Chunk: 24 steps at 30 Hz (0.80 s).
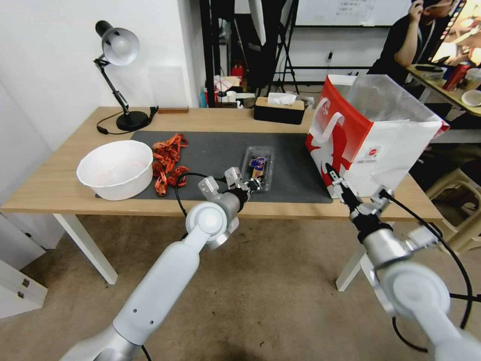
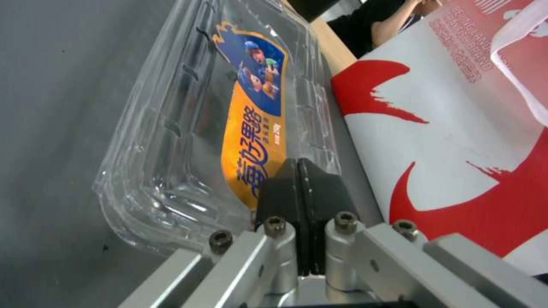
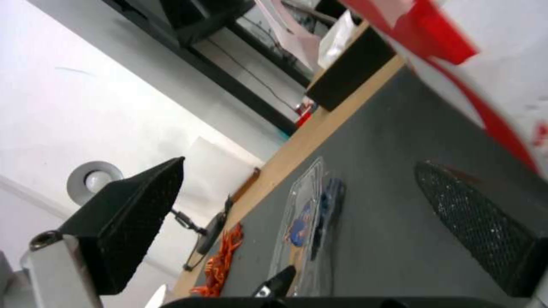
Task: Close the takeout container lid, then place the container into the takeout bag.
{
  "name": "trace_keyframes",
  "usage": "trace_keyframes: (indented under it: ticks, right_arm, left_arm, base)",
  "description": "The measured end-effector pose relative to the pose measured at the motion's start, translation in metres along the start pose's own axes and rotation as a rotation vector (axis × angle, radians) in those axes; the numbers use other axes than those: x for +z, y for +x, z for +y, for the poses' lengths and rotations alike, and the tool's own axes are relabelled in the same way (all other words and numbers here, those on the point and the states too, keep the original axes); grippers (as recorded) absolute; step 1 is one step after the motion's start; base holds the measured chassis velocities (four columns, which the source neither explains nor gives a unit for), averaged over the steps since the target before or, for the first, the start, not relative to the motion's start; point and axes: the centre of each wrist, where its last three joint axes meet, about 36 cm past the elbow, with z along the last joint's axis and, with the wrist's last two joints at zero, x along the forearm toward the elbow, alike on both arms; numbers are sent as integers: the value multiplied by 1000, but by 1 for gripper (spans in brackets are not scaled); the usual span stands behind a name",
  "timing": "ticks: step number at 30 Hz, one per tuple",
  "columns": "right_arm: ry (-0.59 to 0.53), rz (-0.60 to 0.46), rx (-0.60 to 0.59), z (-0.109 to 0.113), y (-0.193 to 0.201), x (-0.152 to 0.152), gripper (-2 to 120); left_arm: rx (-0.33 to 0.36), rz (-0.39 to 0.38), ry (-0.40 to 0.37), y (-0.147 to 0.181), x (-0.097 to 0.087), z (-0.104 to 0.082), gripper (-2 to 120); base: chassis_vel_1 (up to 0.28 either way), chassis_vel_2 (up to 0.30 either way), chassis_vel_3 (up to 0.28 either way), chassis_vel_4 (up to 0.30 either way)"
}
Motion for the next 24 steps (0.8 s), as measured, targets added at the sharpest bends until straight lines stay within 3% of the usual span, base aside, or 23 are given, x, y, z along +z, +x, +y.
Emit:
trace_keyframes:
  ticks: [12,24]
  right_arm:
    - [-28,177,62,-2,-68,-11,100]
    - [107,361,174,27,-156,1,100]
  left_arm:
    - [-15,4,-5,-3,0,3,0]
    - [-27,-5,-1,-2,0,7,0]
  base:
    - [0,0,0,0]
    - [0,0,0,0]
